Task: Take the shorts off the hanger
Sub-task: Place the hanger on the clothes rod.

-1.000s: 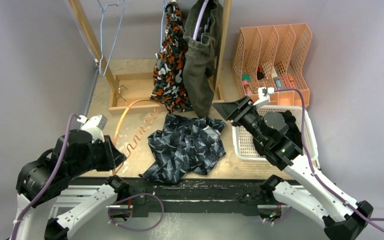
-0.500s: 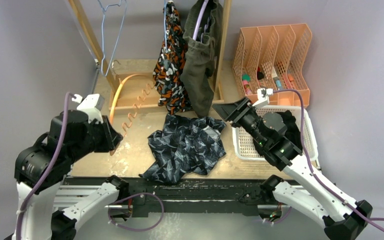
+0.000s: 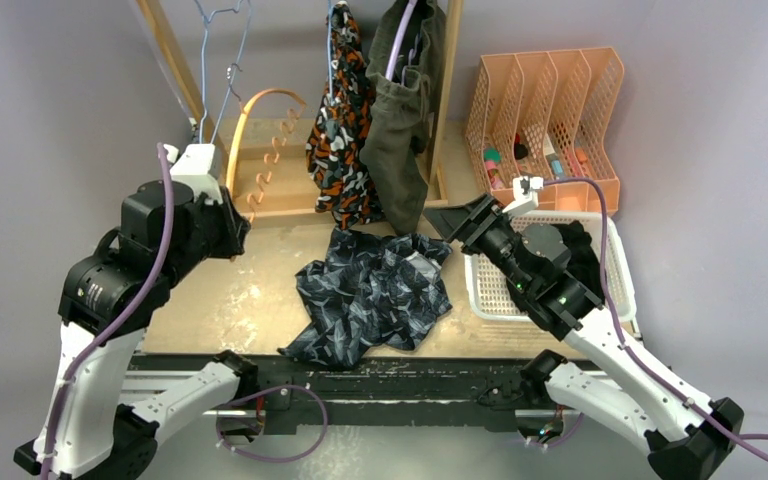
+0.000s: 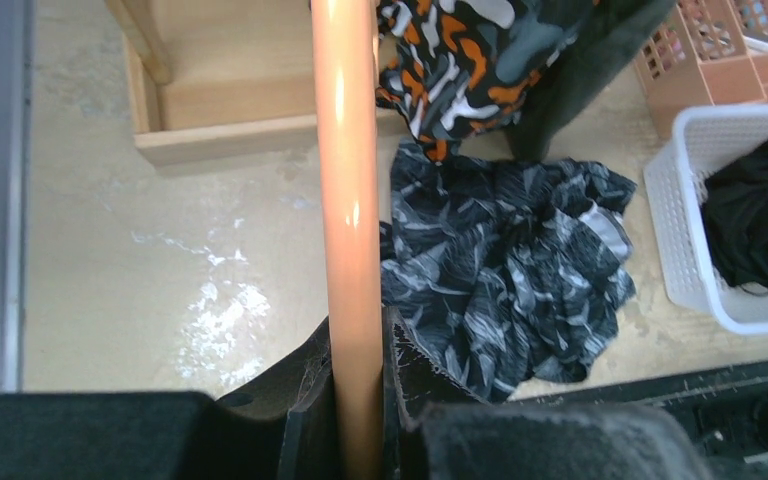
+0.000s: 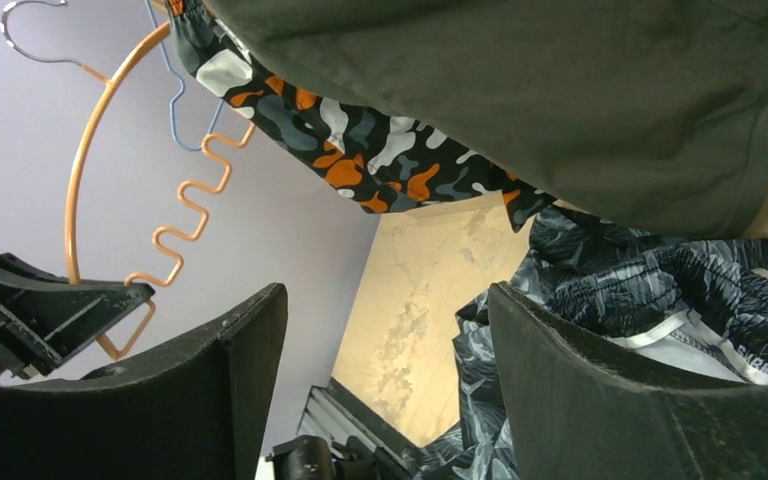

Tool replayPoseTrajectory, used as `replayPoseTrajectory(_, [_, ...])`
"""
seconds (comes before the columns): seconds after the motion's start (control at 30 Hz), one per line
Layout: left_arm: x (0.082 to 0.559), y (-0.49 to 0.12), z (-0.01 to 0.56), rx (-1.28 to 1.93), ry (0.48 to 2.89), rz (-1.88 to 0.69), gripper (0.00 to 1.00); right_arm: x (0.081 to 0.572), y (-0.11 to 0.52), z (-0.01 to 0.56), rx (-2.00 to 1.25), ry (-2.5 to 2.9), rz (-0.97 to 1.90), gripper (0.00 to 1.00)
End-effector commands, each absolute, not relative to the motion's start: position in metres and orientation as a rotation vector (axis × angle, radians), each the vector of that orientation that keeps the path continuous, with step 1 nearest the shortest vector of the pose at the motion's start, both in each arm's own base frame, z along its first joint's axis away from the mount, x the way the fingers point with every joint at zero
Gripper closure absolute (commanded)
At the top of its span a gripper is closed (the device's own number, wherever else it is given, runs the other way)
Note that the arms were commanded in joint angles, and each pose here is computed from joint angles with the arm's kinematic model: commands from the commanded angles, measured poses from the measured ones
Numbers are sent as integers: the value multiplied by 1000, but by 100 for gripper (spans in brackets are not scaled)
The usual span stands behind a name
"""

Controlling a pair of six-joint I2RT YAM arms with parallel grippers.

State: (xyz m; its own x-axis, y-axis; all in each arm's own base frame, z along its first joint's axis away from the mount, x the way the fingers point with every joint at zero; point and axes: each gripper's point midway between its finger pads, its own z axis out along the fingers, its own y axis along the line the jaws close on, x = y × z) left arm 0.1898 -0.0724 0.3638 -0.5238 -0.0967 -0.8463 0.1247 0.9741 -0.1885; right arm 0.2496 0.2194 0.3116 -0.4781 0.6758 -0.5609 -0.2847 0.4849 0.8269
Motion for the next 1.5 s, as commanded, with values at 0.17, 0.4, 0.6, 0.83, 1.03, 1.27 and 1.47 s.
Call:
replayPoseTrajectory(0.17, [240,-62,427,-1,1860,-139,100,256,222,323,228,1716,1103,14])
replayPoseTrajectory(0.4, [270,-64,450,8,1838,-55,100,255,231,331,184,1702,1144,12])
replayPoseTrajectory(0.6, [297,-67,453,-46,1858,7,100,258,226,325,223,1705,1123,12])
replayPoseTrajectory(0.83, [321,-83,470,-32,1860,-16,100,259,222,329,213,1690,1095,12])
replayPoseTrajectory(1.03, [331,-83,484,-17,1836,15,100,260,221,330,209,1686,1085,12])
replayPoseTrajectory(1.27, [337,-84,485,5,1837,35,100,261,221,325,214,1694,1080,11])
replayPoseTrajectory(1.47, [349,-84,483,2,1851,26,100,261,221,326,208,1696,1078,11])
